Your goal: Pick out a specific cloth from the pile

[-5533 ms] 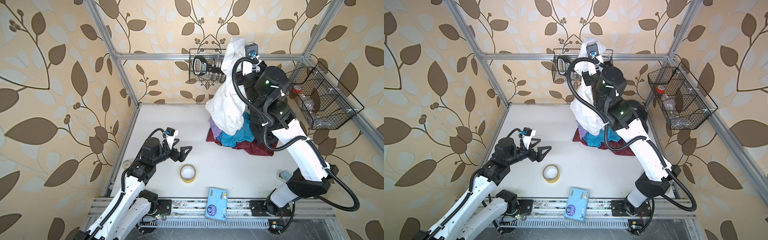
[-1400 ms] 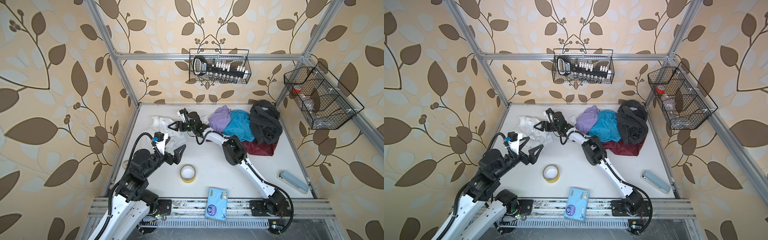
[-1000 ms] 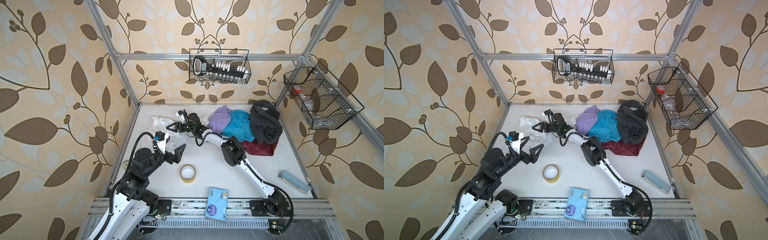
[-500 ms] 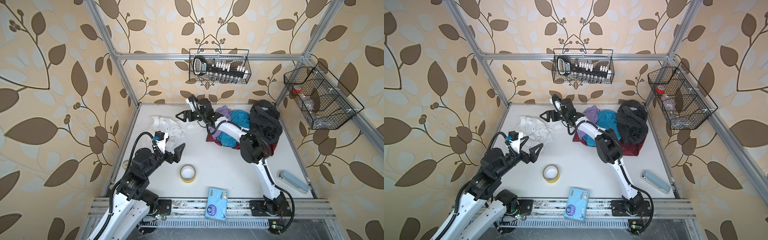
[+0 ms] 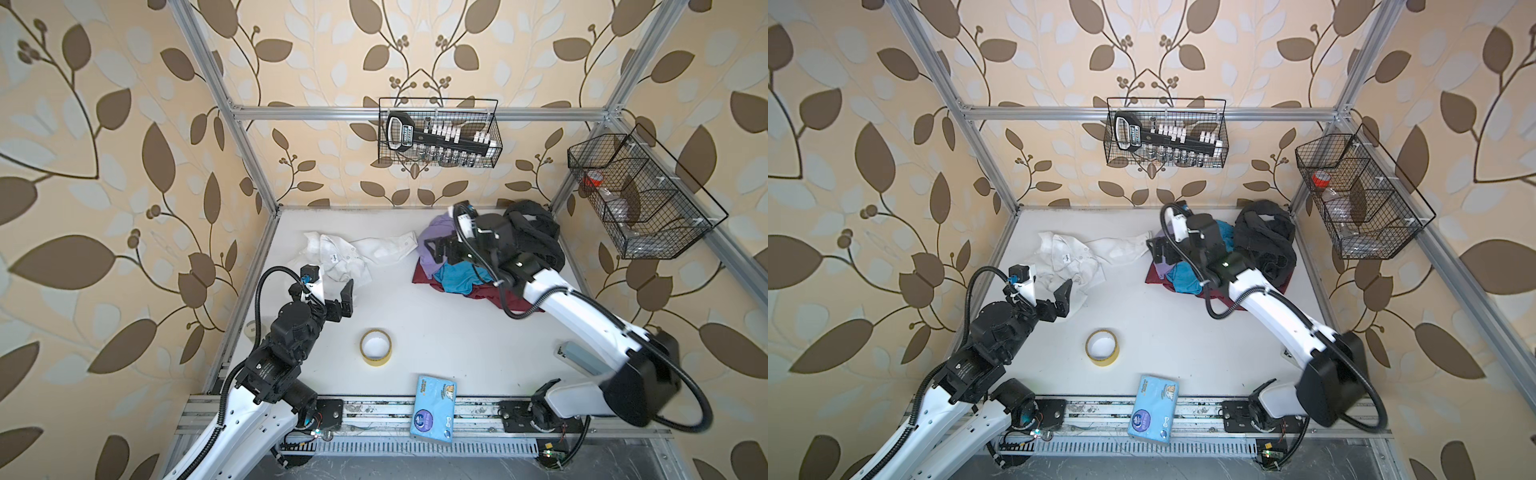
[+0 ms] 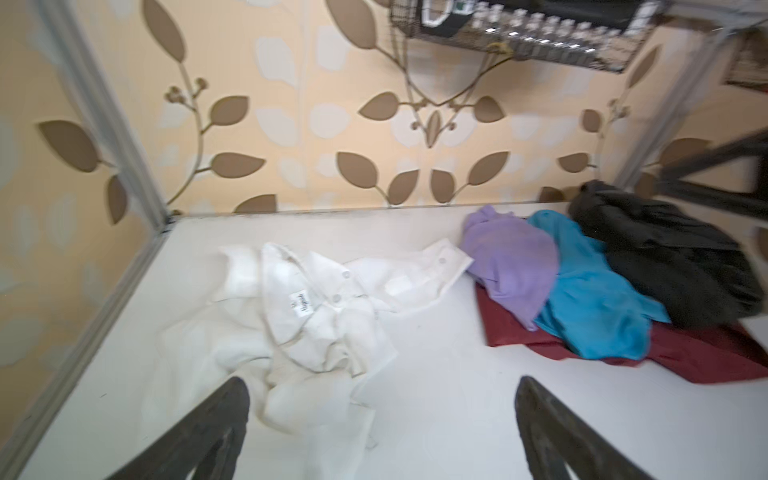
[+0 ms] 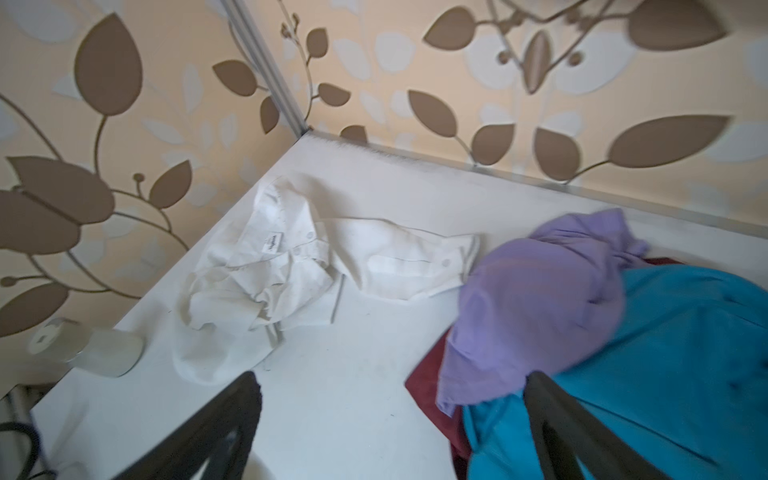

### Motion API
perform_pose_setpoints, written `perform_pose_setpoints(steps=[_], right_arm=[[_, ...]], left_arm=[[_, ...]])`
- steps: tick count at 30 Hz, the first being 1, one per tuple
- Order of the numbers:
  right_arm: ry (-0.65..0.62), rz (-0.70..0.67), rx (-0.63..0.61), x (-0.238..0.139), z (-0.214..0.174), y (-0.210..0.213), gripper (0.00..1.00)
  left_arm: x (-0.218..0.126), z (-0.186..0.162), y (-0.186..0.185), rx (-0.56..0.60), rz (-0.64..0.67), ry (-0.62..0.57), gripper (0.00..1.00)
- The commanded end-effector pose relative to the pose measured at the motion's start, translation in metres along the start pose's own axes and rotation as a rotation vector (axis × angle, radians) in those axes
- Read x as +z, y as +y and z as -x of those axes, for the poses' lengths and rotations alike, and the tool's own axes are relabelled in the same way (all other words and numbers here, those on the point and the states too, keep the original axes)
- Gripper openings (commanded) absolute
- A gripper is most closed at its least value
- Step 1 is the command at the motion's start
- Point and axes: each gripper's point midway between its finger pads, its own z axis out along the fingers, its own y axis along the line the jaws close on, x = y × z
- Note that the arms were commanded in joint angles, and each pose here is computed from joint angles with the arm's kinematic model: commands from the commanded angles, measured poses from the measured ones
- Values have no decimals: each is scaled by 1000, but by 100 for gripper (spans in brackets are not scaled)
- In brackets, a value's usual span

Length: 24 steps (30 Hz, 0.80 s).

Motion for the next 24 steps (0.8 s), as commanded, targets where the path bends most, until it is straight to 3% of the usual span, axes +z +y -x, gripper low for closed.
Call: perform_pose_setpoints(steps=[1,7,13,18,24], right_arm=[[-48,-170,26,-34,-19,-53,100],[-150,-461,60,-83,-56,-139,99],[-175,-555,72,-76,-97,-181,100],[-167,-660,84,-64,-132,-209,99],[-339,-725,51,-73,-135,-221,99]], left_arm=[[8,-1,39,0,263,-51,99],[38,-36,43,93,335,-20,99],[72,-64,57,190,437,43,99],[90,-91,71,173,487,80,99],[99,-104,78,66,412,43,99]])
